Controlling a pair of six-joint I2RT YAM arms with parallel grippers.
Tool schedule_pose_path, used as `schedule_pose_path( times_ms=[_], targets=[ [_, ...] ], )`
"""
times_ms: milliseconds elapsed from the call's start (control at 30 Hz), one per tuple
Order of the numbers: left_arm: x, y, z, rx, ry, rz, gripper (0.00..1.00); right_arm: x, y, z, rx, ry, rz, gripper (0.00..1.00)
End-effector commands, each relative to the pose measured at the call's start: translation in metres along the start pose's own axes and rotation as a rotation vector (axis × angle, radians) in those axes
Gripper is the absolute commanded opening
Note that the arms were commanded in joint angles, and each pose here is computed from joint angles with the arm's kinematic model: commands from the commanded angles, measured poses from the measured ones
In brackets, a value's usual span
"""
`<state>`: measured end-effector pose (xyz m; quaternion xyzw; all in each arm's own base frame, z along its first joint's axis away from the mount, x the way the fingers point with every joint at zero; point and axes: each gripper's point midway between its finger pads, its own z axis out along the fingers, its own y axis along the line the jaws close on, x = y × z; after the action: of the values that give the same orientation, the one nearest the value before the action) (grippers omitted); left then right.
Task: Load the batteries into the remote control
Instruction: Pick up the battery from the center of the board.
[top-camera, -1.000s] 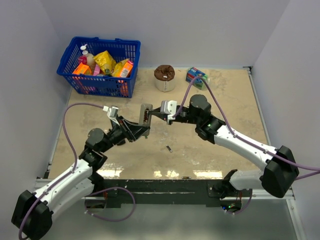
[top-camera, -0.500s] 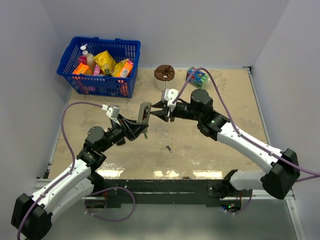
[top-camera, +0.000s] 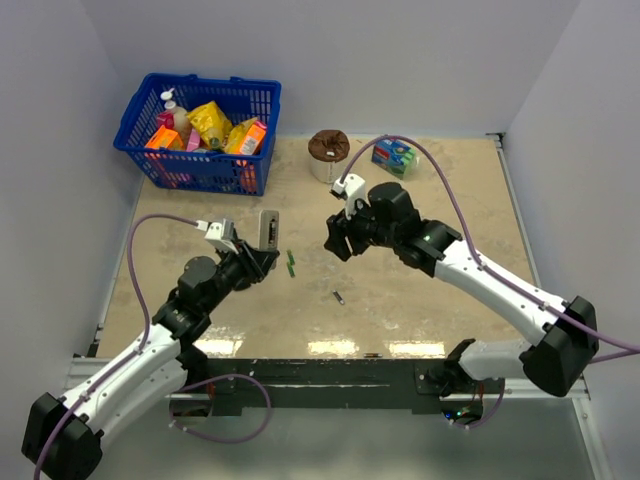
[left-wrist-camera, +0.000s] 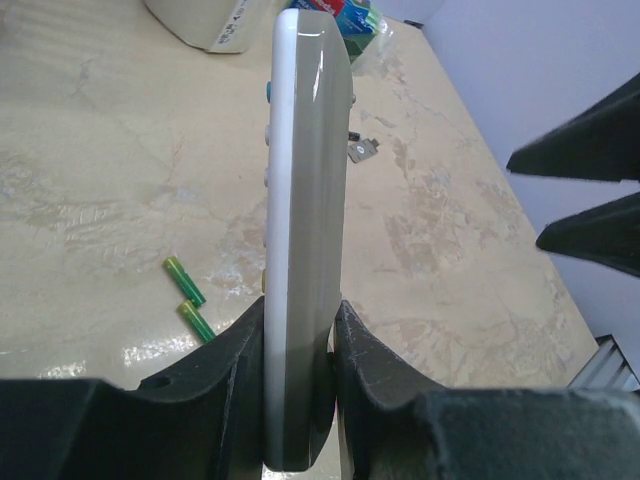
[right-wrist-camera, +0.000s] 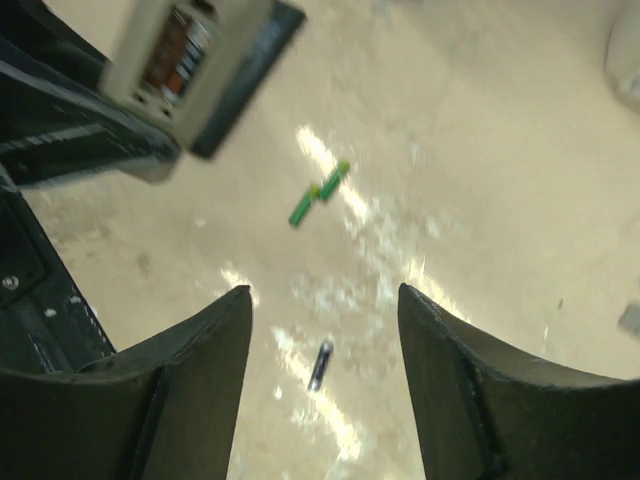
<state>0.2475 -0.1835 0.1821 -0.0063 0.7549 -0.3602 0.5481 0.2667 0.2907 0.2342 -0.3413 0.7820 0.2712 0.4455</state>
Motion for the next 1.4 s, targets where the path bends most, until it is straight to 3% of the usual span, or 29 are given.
schedule_pose_path(
  times_ms=[0,167,300,467,767,1267,1367],
  targets=[
    [-0.007,0.007,-0.002,-0.018,-0.069,0.004,0.0,0.064,-0.012,-0.008,0.113,0.236,0.164,0.57],
    [-0.005,0.004,-0.004,0.012,-0.087,-0.031,0.0,0.118,-0.008,-0.006,0.136,0.401,0.268,0.54],
    [-0.006,0.003,-0.003,0.019,-0.088,-0.043,0.0,0.146,0.004,0.003,0.142,0.506,0.231,0.45],
    [-0.004,-0.002,-0.004,0.04,-0.077,-0.053,0.0,0.18,0.011,0.022,0.183,0.611,0.205,0.42],
    [-0.005,-0.003,-0.005,0.048,-0.08,-0.053,0.0,0.202,0.014,0.043,0.214,0.66,0.2,0.42],
    [-0.005,-0.002,-0.005,0.039,-0.078,-0.052,0.0,0.225,0.017,0.05,0.254,0.734,0.145,0.22],
    [-0.005,-0.002,-0.004,0.041,-0.081,-0.051,0.0,0.226,0.015,0.049,0.272,0.735,0.13,0.12]
  ],
)
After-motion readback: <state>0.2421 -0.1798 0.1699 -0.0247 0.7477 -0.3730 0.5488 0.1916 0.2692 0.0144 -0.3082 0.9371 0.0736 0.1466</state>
